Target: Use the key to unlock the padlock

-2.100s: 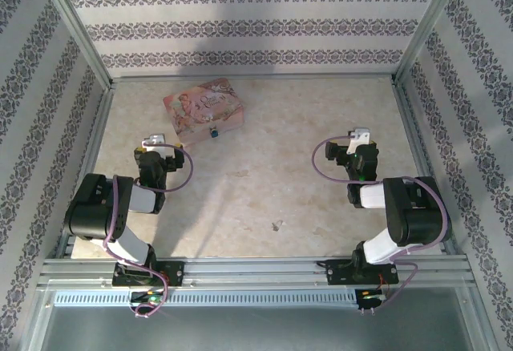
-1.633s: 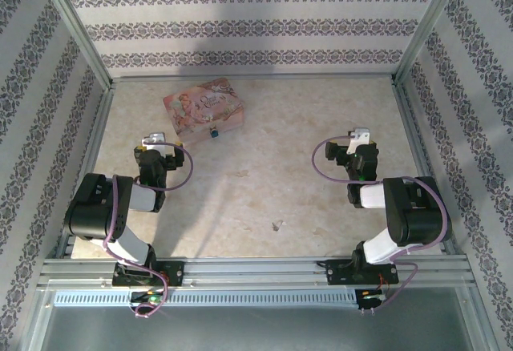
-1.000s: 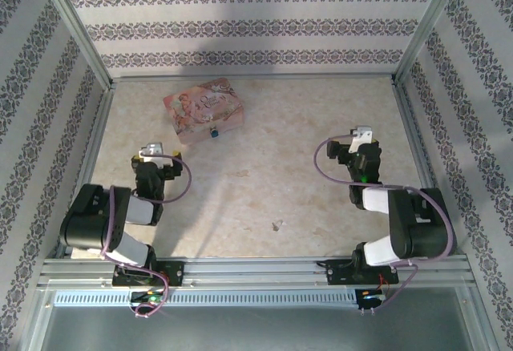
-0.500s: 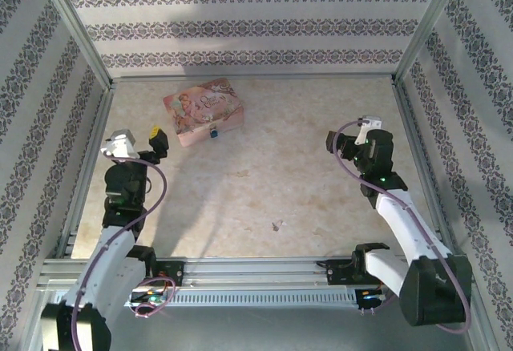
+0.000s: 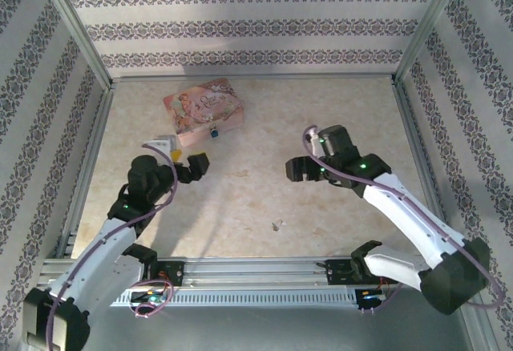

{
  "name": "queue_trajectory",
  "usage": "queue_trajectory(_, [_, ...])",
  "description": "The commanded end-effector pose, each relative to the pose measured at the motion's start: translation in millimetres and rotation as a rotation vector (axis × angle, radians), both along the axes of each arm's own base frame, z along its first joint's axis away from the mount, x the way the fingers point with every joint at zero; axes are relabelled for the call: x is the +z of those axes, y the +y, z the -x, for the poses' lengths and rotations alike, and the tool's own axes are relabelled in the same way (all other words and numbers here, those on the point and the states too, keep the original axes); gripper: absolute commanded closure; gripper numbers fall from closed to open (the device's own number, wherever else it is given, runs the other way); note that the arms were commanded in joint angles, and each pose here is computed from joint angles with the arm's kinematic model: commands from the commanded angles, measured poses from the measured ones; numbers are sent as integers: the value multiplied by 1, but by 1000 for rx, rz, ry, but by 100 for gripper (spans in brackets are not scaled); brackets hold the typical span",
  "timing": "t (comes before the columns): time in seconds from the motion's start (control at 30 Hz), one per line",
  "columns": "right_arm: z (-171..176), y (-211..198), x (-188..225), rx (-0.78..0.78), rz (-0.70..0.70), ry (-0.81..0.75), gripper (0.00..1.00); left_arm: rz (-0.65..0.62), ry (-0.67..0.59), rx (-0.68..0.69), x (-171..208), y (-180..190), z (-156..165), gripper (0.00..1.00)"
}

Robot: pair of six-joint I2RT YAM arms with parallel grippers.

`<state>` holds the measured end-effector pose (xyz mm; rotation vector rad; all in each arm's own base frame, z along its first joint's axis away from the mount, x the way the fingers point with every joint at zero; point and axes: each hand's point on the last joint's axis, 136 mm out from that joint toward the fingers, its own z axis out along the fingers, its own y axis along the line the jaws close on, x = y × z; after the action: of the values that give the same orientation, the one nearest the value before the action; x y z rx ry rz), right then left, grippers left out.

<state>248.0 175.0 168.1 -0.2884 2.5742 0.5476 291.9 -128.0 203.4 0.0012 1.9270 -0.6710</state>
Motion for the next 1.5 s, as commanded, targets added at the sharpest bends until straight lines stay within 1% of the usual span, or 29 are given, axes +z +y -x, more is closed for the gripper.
queue_trajectory(0.0, [46,5,-26,65,97,236,19,66,0,-25,0,-26,0,0])
queue_trajectory(0.1, [68,14,-43,119,166,325,23,82,-5,-38,-7,-50,-4,0])
queue_trajectory(0.2, [85,23,-59,154,201,377,26,106,16,-29,-18,-66,-9,0])
queue_trajectory(0.3, [99,34,-76,178,197,430,31,120,38,5,-31,-69,-15,0])
queue_trajectory(0.43, [110,45,-94,198,211,481,38,115,56,59,-44,-63,-19,0])
queue_trajectory(0.63, [115,54,-113,223,236,523,49,82,82,152,-56,-43,-17,1])
queue_trajectory(0.83, [116,61,-125,256,272,542,55,65,95,203,-63,-28,-10,1])
queue_trajectory(1.17, [118,64,-138,282,324,557,63,39,85,228,-59,-21,-9,1])
queue_trajectory(1.47, [116,70,-140,290,327,549,65,43,90,232,-60,-21,-9,1])
